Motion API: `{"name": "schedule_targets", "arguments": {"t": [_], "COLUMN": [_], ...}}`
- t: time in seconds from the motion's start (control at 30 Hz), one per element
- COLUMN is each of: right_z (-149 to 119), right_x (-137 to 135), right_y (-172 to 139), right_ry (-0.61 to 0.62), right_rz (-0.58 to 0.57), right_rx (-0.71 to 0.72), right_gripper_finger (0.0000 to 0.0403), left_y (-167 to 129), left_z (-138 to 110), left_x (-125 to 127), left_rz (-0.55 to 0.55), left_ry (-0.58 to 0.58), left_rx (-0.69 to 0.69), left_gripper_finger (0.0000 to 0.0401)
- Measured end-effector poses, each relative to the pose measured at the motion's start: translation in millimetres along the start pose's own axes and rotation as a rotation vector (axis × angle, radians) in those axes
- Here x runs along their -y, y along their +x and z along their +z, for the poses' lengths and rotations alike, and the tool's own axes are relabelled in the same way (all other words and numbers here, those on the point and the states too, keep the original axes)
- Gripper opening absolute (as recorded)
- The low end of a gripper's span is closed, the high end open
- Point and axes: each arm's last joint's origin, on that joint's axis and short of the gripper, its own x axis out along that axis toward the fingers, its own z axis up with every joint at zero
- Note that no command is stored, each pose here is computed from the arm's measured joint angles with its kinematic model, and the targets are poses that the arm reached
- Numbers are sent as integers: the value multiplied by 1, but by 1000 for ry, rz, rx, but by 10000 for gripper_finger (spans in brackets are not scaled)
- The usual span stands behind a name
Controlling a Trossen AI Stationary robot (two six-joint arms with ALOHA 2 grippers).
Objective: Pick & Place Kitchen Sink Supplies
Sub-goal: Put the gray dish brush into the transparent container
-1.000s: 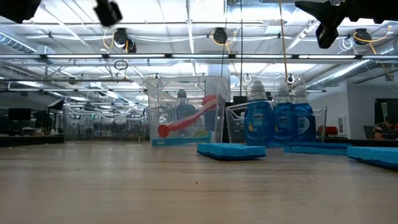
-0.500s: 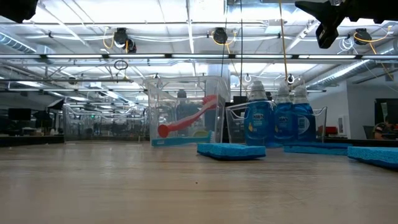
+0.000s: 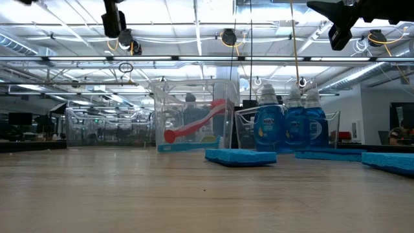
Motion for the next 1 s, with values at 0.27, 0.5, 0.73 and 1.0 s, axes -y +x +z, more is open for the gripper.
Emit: {"name": "schedule_targets", "arguments": {"t": [0.27,0.5,0.73,1.0], "right_z": [0,0,0,-2], "right_x": [0,0,0,1], "right_y": [0,0,0,0], "right_ry": [-2,-3,-3,-111], "right_rz": [0,-1,-1,-7], "right_rx": [0,0,0,-24], "right_gripper_finger": [134,134,134,134], "left_y": [15,30,57,88], "left_z": [35,72,93,110], "left_x": [35,50,41,13], "left_rz": [295,455,566,614], "left_ry": [178,243,234,160], "left_rx": [-77,-74,-133,-247], "left_gripper_finger": [20,20,20,20]}}
